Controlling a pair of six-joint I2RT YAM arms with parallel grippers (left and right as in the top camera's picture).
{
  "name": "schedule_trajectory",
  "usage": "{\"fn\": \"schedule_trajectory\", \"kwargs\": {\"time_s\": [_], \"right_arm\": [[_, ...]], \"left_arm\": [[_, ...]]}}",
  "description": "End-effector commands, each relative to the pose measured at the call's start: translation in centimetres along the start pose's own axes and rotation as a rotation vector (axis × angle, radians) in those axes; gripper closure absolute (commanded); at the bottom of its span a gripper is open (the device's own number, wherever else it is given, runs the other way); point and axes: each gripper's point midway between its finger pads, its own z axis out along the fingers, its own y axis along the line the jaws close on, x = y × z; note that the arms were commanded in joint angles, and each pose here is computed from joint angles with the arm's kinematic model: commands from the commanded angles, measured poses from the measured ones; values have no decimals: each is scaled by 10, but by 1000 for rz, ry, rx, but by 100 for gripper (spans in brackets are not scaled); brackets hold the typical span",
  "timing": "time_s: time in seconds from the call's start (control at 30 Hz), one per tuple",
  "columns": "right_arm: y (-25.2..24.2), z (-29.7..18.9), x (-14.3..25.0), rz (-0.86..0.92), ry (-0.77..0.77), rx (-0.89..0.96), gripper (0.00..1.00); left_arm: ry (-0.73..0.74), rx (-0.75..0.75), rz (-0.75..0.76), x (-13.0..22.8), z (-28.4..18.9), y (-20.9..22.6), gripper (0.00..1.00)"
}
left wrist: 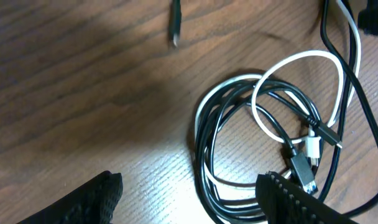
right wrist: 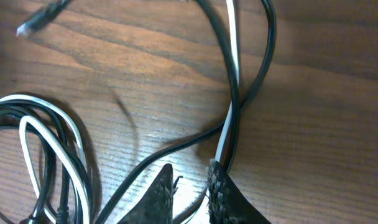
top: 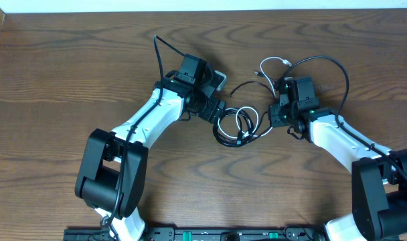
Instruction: Untangle cables
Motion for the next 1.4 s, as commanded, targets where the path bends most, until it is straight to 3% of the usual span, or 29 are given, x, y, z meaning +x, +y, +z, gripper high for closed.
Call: {"fn": "schedule_trajectory", "kwargs": {"time_s": [0.0,0.27,0.43,0.47,0.63,0.8,1.0,1.3,1.37], "right_arm": [[2,2,3,-16,13,-9,85],[2,2,5,-16,17,-9,80],[2,2,5,-16,17,-9,80],[2,2,5,-16,18,-9,80],[2,2,5,-16,17,-8,80],[8,2,2,-18,6,-39,74],[75,-15,-16,-108,-70,-431,67],[92,-24,-15,-118,-65,-545,63],[93,-25,-15,-120,-67,-549,61]], "left_arm": [[25,17,-19,7,11,-1,27],[84,29,-64,22,40,3,27],[134,49,-34,34,58,-14,38],[148,53,-30,37,62,-16,44],[145,54,-27,36,62,-17,92],[64,43,-63,13,33,-22,93],[-114,25,-310,-26,-31,-16,93],[-136,44,-412,-31,-41,-21,93],[-140,116,-401,-35,-42,-33,93]]}}
